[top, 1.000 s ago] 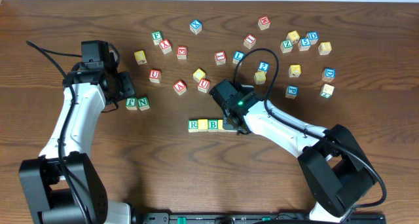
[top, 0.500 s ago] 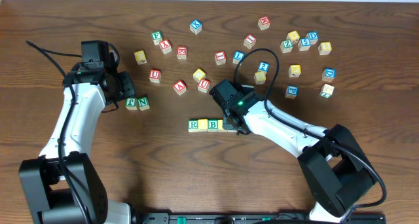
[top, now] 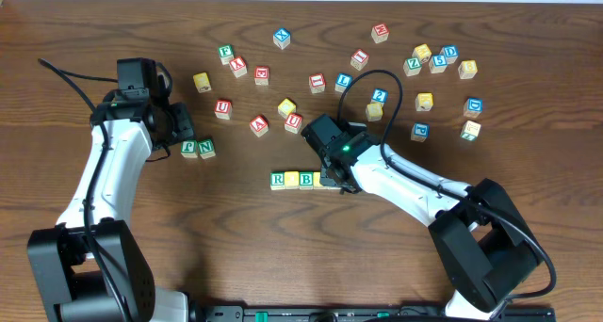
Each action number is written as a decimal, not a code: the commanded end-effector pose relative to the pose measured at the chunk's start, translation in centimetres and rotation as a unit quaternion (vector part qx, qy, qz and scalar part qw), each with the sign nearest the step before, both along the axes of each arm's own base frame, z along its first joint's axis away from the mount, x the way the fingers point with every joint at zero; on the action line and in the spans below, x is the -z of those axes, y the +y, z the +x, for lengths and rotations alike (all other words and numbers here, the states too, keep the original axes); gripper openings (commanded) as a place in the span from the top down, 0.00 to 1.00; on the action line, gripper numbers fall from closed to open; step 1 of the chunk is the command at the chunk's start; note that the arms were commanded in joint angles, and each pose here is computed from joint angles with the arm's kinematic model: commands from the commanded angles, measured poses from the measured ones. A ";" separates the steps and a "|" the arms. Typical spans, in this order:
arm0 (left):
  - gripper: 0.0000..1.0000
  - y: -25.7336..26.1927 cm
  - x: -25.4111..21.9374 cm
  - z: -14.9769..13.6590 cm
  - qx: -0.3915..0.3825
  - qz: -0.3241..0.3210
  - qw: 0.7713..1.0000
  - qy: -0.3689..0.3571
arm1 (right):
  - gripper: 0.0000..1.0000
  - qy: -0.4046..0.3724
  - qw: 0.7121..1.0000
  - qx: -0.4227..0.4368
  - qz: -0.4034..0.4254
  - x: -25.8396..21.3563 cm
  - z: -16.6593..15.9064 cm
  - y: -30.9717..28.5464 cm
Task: Spell out ROBOT
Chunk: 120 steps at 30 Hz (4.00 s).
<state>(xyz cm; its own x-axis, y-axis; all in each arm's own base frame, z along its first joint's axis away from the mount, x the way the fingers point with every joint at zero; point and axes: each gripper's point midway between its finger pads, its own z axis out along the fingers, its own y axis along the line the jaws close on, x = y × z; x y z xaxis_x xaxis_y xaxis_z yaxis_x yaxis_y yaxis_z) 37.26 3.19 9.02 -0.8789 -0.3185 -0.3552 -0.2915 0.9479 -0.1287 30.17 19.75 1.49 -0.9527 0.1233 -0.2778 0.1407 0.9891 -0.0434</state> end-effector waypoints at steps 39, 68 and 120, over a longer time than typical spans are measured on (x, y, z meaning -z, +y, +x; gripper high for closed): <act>0.55 0.2 -0.9 0.4 0.002 0.005 1.000 -0.011 | 0.01 -0.183 0.975 0.126 -0.022 -19.0 -1.0 -15.5; 0.55 0.2 -9.2 -0.2 0.000 0.018 0.992 -0.126 | 0.01 -0.183 0.975 0.126 -0.020 -18.9 -1.0 -15.5; 0.55 -6.6 -5.0 -13.1 0.104 -0.007 0.860 -0.500 | 0.01 -0.183 0.975 0.126 -0.020 -18.9 -1.0 -15.5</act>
